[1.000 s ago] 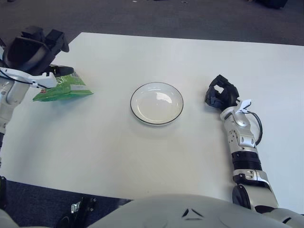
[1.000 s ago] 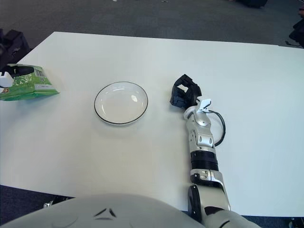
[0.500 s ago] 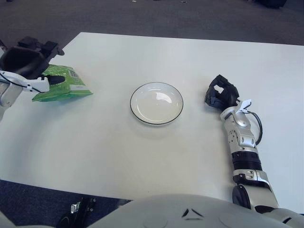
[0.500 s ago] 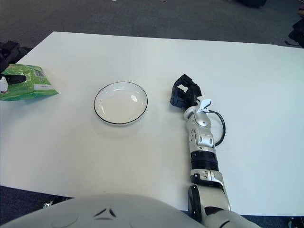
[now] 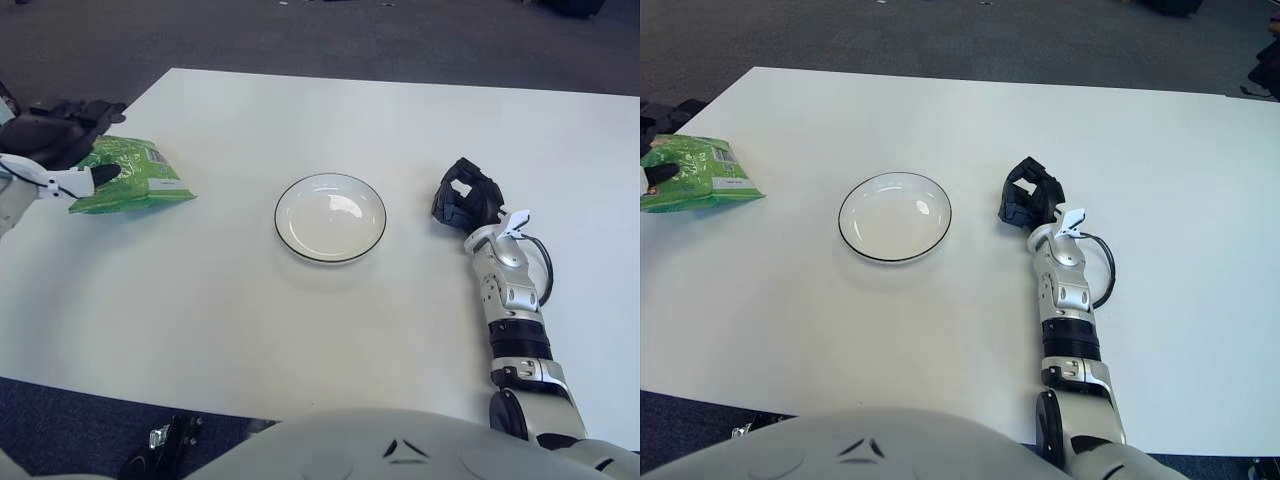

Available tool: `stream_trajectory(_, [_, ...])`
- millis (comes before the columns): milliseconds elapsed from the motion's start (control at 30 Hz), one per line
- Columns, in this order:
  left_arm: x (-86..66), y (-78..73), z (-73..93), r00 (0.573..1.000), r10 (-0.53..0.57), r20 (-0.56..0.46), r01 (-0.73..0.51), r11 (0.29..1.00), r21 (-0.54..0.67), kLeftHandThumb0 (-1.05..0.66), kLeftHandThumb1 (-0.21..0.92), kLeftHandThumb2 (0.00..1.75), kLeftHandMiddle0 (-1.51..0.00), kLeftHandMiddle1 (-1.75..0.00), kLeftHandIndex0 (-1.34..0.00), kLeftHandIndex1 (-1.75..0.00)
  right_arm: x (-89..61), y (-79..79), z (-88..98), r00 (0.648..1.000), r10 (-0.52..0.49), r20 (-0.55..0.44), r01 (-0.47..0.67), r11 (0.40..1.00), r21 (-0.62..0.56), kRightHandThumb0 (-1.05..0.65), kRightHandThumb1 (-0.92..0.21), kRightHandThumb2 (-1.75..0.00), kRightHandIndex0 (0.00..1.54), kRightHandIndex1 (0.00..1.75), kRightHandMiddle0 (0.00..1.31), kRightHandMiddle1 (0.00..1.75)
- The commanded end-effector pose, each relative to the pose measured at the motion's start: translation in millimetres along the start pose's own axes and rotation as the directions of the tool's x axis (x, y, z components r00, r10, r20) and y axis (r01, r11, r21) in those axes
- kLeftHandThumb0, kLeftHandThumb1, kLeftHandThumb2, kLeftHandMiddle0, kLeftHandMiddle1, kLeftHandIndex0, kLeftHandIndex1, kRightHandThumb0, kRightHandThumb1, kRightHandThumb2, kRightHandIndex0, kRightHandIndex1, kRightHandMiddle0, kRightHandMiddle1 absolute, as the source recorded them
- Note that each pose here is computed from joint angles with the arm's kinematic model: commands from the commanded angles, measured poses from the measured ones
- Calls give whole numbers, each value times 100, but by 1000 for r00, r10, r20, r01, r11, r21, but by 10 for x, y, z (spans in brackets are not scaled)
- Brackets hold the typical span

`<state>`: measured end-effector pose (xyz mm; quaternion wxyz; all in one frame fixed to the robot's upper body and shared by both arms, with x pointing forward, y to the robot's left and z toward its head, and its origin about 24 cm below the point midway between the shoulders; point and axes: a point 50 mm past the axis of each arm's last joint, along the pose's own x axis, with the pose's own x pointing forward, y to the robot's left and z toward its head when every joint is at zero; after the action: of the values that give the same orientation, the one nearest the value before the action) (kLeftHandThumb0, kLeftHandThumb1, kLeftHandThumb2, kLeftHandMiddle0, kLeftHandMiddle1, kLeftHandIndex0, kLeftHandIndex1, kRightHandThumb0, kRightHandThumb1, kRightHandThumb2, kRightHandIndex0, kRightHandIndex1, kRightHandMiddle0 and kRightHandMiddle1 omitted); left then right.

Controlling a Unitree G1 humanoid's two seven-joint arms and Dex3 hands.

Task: Put the snack into the plate.

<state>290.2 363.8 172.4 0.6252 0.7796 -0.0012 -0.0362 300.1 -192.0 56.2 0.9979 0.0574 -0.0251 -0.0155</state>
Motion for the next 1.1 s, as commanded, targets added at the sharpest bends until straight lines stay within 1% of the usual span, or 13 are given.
stream_trajectory(0, [38, -75, -100, 999, -11, -30, 12, 999, 40, -38, 80, 112, -6, -19, 0, -37, -185, -83, -314, 991, -38, -127, 41, 999, 21, -48, -32, -131, 95, 175, 61, 175])
stream_trajectory(33, [36, -69, -99, 1000, -10, -19, 11, 998, 55, -33, 78, 113, -6, -18, 0, -36, -185, -83, -314, 991, -38, -127, 40, 999, 20, -48, -32, -131, 95, 175, 61, 175])
stream_trajectory(67, [33, -57, -95, 1000, -7, -9, 7, 998, 64, -24, 73, 118, -6, -15, 0, -33, -185, -83, -314, 991, -38, -127, 40, 999, 19, -48, -32, -131, 95, 175, 61, 175])
stream_trajectory(133, [42, -59, -100, 1000, -10, -2, 10, 997, 78, -14, 67, 125, -7, -12, 0, -31, -185, -83, -314, 991, -37, -127, 40, 999, 19, -48, -32, -131, 96, 175, 61, 175])
stream_trajectory(200, [44, -73, -119, 1000, -23, -3, 23, 996, 91, -6, 63, 131, -7, -10, 0, -29, -188, -82, -313, 991, -37, -125, 39, 999, 19, -48, -32, -131, 96, 175, 61, 175])
stream_trajectory(300, [45, -92, -143, 999, -44, -5, 44, 993, 114, 0, 59, 135, -7, -8, 0, -29, -188, -82, -312, 992, -35, -125, 38, 999, 24, -48, -32, -131, 95, 175, 61, 175])
stream_trajectory(600, [85, -130, -159, 995, -101, -6, 101, 978, 180, 3, 49, 137, -7, -6, 0, -27, -189, -79, -309, 992, -34, -124, 38, 999, 29, -48, -32, -130, 94, 175, 61, 175])
stream_trajectory(800, [101, -151, -166, 991, -135, -9, 134, 971, 197, 2, 44, 136, -7, -5, 0, -26, -190, -75, -310, 991, -39, -126, 43, 999, 28, -48, -32, -131, 95, 175, 61, 175])
stream_trajectory(833, [113, -205, -166, 989, -145, -22, 147, 969, 200, 1, 43, 136, -7, -5, 0, -26, -190, -76, -310, 991, -41, -126, 44, 999, 26, -48, -32, -131, 96, 175, 61, 175])
stream_trajectory(867, [122, -244, -165, 988, -152, -31, 155, 967, 203, -1, 41, 134, -7, -5, 0, -28, -190, -76, -310, 991, -42, -127, 45, 999, 25, -48, -32, -131, 96, 175, 61, 175])
stream_trajectory(1067, [128, -266, -173, 984, -174, -39, 179, 963, 200, -5, 35, 129, -11, -6, 0, -41, -192, -73, -307, 990, -45, -131, 49, 999, 25, -48, -32, -132, 96, 175, 61, 175])
